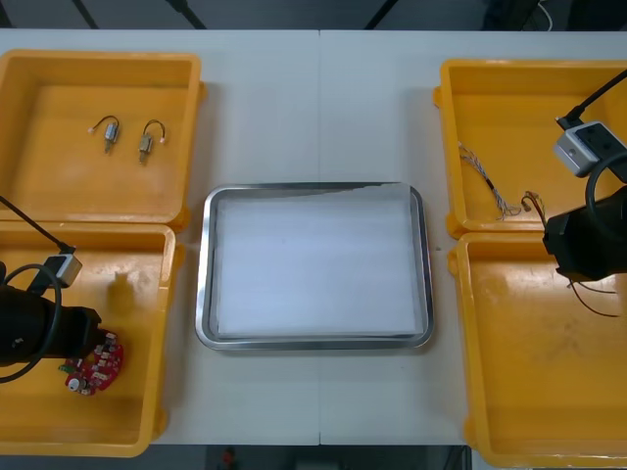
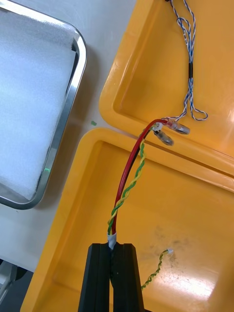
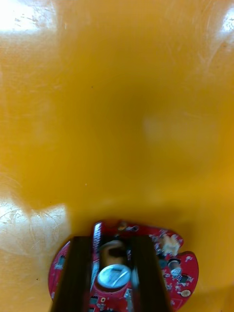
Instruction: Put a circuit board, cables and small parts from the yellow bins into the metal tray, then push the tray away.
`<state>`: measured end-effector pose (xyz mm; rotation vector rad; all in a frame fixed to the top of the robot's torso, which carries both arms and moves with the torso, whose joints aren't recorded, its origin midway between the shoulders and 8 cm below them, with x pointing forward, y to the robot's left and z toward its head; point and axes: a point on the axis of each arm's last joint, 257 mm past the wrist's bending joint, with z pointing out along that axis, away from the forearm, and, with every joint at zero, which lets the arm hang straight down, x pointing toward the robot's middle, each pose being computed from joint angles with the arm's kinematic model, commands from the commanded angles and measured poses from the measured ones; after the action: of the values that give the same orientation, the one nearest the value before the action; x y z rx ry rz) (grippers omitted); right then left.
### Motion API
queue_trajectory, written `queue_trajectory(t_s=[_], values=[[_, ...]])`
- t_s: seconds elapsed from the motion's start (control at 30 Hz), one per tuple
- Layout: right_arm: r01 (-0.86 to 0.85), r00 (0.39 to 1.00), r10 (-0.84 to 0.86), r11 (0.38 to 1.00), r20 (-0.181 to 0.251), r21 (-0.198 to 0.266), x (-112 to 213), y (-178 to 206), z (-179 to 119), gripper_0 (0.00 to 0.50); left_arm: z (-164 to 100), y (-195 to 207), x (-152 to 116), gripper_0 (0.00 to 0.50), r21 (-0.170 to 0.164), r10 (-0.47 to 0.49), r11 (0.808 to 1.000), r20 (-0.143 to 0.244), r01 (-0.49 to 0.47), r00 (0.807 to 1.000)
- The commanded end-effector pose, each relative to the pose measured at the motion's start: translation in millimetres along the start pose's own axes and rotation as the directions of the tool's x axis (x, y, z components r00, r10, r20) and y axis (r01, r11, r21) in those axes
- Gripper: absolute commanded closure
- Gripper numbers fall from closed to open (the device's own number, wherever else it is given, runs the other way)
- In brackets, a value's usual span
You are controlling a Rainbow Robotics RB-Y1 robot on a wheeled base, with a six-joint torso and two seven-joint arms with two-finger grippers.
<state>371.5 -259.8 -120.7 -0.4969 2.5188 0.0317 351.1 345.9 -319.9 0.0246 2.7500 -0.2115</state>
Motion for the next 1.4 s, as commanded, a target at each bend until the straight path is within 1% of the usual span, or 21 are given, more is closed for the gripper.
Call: queue_trajectory(t_s=[0.03,0.1,0.23,0.43,0.5,0.57,0.6,0.63,0.67,0.7,0.73,0.77,0.83,0.9,1.0,1.1,1.13,1.23,1.4], values=[[0.047,0.996,-0.047,0.999,0.069,0.005,-21,3,-16,0.500,-1,19,16,0.407,-0.040,0.110,0.993,-0.036,-0.112,0.993],[0.048,0.996,-0.048,0.999,0.068,0.001,-21,4,-16,0.500,-1,21,15,0.421,-0.044,0.115,0.992,-0.035,-0.116,0.993],[0.050,0.997,-0.049,0.999,0.067,-0.002,-21,5,-16,0.500,-2,22,15,0.434,-0.046,0.113,0.992,-0.035,-0.114,0.993],[0.046,0.997,-0.046,0.999,0.068,0.004,-21,4,-16,0.500,-5,23,11,0.458,-0.054,0.124,0.991,-0.031,-0.125,0.992],[0.044,0.997,-0.044,0.999,0.063,0.008,-18,2,-14,0.500,-14,23,0,0.465,-0.064,0.149,0.987,-0.014,-0.150,0.989],[0.040,0.998,-0.040,0.999,0.052,0.014,-14,0,-11,0.500,-29,22,-14,0.470,-0.082,0.176,0.981,0.004,-0.175,0.984],[0.040,0.998,-0.040,0.999,0.049,0.015,-13,-1,-11,0.500,-37,24,-20,0.471,-0.095,0.184,0.979,0.005,-0.183,0.983],[0.038,0.998,-0.039,0.999,0.048,0.018,-12,-2,-10,0.500,-41,24,-22,0.471,-0.099,0.185,0.978,0.006,-0.183,0.983],[0.035,0.998,-0.036,0.999,0.046,0.023,-11,-3,-10,0.500,-52,23,-29,0.471,-0.110,0.187,0.977,0.005,-0.185,0.982],[0.035,0.998,-0.036,0.999,0.047,0.026,-11,-4,-10,0.500,-57,23,-30,0.470,-0.111,0.183,0.977,0.001,-0.182,0.983],[0.033,0.998,-0.034,0.999,0.048,0.033,-11,-6,-10,0.500,-71,23,-36,0.473,-0.110,0.165,0.980,-0.009,-0.165,0.986],[0.033,0.998,-0.034,0.999,0.048,0.033,-11,-6,-10,0.500,-75,23,-36,0.472,-0.107,0.160,0.981,-0.014,-0.161,0.987],[0.033,0.998,-0.034,0.999,0.048,0.033,-11,-6,-10,0.500,-94,21,-45,0.471,-0.111,0.151,0.982,-0.019,-0.152,0.988],[0.033,0.998,-0.034,0.999,0.048,0.033,-11,-6,-10,0.500,-107,19,-52,0.472,-0.115,0.152,0.982,-0.014,-0.152,0.988],[0.033,0.998,-0.034,0.999,0.048,0.033,-11,-6,-10,0.500,-129,15,-67,0.476,-0.126,0.153,0.981,0.008,-0.151,0.988],[0.033,0.998,-0.034,0.999,0.048,0.033,-11,-6,-10,0.500,-143,11,-79,0.477,-0.122,0.149,0.982,0.028,-0.145,0.988],[0.033,0.998,-0.034,0.999,0.048,0.033,-11,-6,-10,0.500,-148,11,-82,0.475,-0.129,0.149,0.981,0.029,-0.145,0.988],[0.033,0.998,-0.034,0.999,0.048,0.033,-11,-6,-10,0.500,-155,9,-88,0.475,-0.141,0.154,0.979,0.030,-0.148,0.988],[0.033,0.998,-0.034,0.999,0.048,0.033,-11,-6,-10,0.500,-162,3,-95,0.478,-0.138,0.143,0.981,0.044,-0.135,0.989]])
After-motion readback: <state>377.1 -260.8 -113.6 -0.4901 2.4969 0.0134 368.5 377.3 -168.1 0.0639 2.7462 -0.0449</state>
